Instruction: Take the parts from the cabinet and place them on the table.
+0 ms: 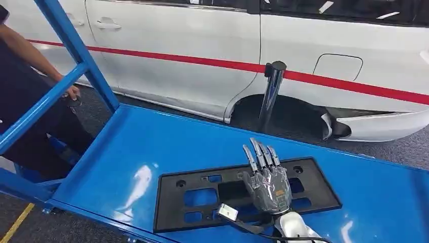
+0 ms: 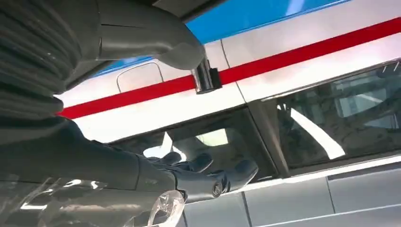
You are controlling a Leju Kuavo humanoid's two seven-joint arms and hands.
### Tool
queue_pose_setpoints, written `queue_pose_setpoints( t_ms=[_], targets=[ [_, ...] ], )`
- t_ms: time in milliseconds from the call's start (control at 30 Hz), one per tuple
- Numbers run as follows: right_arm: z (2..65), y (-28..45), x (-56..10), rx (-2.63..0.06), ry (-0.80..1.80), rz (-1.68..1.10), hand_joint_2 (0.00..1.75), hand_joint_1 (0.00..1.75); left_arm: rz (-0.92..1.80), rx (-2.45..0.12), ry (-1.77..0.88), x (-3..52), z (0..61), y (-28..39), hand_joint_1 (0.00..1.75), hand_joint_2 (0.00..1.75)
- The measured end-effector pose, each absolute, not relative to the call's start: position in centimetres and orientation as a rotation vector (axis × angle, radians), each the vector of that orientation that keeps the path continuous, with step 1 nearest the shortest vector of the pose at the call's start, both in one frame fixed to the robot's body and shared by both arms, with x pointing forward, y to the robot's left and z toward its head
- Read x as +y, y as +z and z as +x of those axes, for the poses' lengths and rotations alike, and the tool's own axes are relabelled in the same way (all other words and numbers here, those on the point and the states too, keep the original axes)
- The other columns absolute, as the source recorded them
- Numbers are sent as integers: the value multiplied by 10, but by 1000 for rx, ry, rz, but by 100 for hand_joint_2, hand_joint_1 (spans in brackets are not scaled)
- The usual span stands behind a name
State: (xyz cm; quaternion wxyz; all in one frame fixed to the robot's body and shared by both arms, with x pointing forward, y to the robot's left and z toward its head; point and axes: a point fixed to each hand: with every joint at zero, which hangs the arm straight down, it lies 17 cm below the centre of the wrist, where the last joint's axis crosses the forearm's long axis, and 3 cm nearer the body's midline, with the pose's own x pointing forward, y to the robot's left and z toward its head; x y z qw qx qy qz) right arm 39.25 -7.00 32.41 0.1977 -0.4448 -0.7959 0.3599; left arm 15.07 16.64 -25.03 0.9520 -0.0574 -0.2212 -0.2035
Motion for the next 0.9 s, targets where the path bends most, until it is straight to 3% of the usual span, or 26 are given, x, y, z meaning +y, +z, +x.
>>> queue_pose_setpoints(
  t_ms=[900],
  targets=[
    [397,327,-74,-2213,987,-1238,175,0,-122,-442,-413,166,145,-252,0,0]
  ],
)
